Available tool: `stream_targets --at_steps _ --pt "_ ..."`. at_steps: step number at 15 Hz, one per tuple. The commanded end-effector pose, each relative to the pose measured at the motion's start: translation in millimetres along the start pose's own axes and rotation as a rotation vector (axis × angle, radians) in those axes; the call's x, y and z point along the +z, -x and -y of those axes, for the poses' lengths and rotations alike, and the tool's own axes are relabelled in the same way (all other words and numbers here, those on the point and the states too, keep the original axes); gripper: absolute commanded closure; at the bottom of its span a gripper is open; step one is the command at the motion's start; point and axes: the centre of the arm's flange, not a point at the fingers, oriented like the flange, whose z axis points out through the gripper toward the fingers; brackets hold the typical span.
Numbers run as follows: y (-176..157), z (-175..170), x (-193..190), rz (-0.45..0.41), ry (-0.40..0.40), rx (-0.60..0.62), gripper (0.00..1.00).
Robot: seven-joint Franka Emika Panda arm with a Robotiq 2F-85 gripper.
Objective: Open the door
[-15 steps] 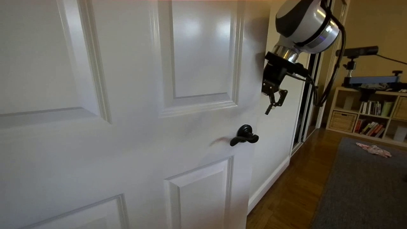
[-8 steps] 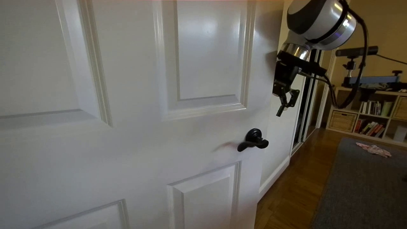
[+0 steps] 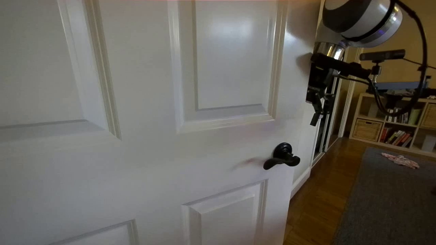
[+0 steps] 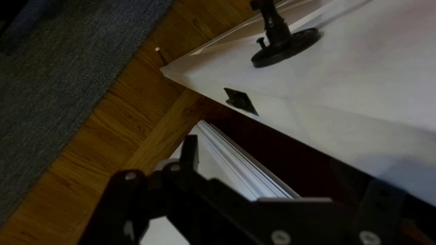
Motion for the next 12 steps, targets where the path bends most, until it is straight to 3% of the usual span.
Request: stream_targets --at_steps 1,12 --pt "43.3 13.1 -22.7 0.029 0.069 -0.002 0.00" --pt "32.4 14.5 -59.1 -0.045 0.367 -0.104 0.00"
